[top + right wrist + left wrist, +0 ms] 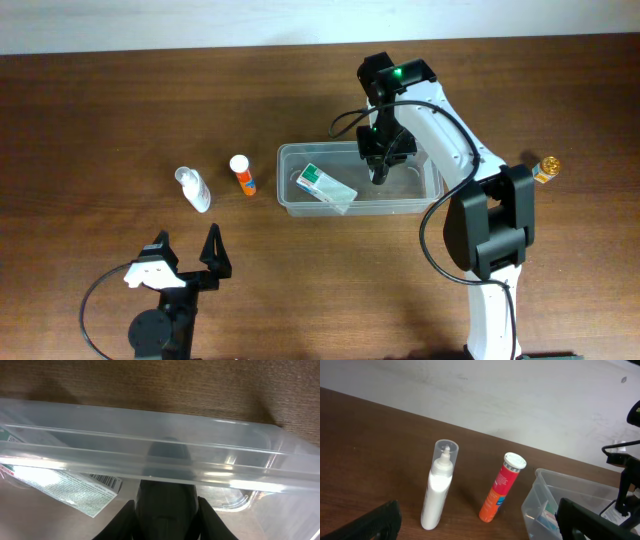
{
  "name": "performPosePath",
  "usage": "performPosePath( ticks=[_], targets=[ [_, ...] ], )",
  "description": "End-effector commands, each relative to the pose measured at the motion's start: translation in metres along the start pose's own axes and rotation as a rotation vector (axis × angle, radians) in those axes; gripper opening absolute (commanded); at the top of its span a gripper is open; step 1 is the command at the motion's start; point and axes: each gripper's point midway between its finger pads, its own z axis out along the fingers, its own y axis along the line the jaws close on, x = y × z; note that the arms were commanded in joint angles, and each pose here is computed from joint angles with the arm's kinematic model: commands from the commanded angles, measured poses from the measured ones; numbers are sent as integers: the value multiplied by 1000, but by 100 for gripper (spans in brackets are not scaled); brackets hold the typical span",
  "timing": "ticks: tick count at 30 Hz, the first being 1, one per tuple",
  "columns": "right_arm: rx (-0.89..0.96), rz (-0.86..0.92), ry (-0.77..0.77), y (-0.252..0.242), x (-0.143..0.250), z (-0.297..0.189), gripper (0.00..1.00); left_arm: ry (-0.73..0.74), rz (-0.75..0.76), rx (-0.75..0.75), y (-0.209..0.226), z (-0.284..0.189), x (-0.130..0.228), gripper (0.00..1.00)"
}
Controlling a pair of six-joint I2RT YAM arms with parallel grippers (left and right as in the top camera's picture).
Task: Pack container
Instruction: 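Carry the black bottle into the container and set it upright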
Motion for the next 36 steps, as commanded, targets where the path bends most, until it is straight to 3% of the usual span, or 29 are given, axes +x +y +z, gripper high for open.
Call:
performPosePath(
  ticks=[1, 22, 25, 36],
  targets=[
    [12, 1, 0, 3, 1, 2, 28, 0, -10, 6, 0, 0, 1, 99],
    [19, 3, 22, -2, 7, 30, 28, 0, -10, 6, 0, 0, 1, 99],
    [18, 2, 19, -1, 7, 29, 35, 0, -10, 6, 0, 0, 1, 99],
    [11, -1, -8, 1, -1, 9, 39, 0, -10, 6, 0, 0, 1, 99]
  ],
)
